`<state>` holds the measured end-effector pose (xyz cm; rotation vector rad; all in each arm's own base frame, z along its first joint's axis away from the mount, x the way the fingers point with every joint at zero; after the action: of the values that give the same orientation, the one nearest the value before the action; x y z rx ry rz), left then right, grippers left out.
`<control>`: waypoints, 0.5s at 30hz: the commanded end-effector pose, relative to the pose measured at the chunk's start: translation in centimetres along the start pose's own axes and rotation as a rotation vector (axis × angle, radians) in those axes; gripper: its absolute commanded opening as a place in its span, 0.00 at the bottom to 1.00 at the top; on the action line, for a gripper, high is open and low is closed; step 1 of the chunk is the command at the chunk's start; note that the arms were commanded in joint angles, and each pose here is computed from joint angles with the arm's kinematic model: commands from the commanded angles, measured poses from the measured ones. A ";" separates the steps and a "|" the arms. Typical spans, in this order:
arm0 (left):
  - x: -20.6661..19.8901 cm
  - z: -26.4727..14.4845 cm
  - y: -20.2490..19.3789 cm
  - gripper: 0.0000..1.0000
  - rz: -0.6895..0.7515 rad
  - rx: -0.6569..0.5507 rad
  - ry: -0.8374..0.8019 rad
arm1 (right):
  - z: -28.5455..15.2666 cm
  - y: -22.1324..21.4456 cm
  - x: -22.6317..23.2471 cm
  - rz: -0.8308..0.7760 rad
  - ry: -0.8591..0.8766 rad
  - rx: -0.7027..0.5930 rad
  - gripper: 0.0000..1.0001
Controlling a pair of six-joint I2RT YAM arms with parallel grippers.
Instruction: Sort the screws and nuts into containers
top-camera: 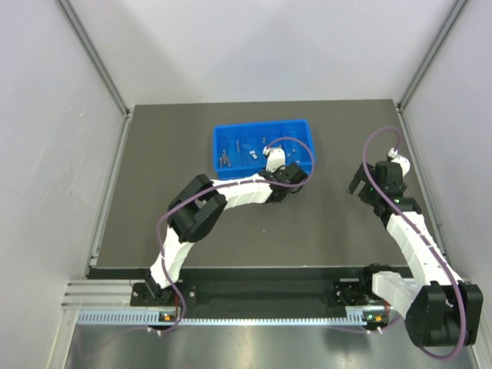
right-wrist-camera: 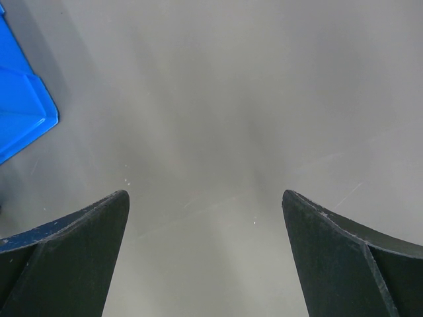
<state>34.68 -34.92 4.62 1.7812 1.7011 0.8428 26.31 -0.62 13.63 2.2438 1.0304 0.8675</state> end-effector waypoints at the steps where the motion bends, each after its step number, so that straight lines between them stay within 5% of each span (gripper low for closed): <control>1: -0.2 0.0 0.0 0.27 -0.007 0.003 0.008 | 0.2 0.6 -0.1 0.002 -0.004 -0.029 1.00; 4: 0.0 -0.2 -0.2 0.16 -0.008 0.005 0.009 | 0.2 0.6 -0.1 0.004 -0.002 -0.026 1.00; 15: -0.7 -1.2 -0.3 0.00 0.010 0.016 -0.064 | 0.1 0.6 -0.1 0.009 -0.002 -0.030 1.00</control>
<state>34.62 -35.12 4.58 1.7699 1.6993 0.8371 26.31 -0.63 13.62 2.2441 1.0296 0.8666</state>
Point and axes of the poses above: each gripper's point midway between its finger pads, its own z axis out along the fingers, its own x axis along the line the jaws close on, y = z × x, the point moved 3 cm from there along -z, back along the fingers, and after that the axes turned 10 degrees about z, right-handed, at the moved point
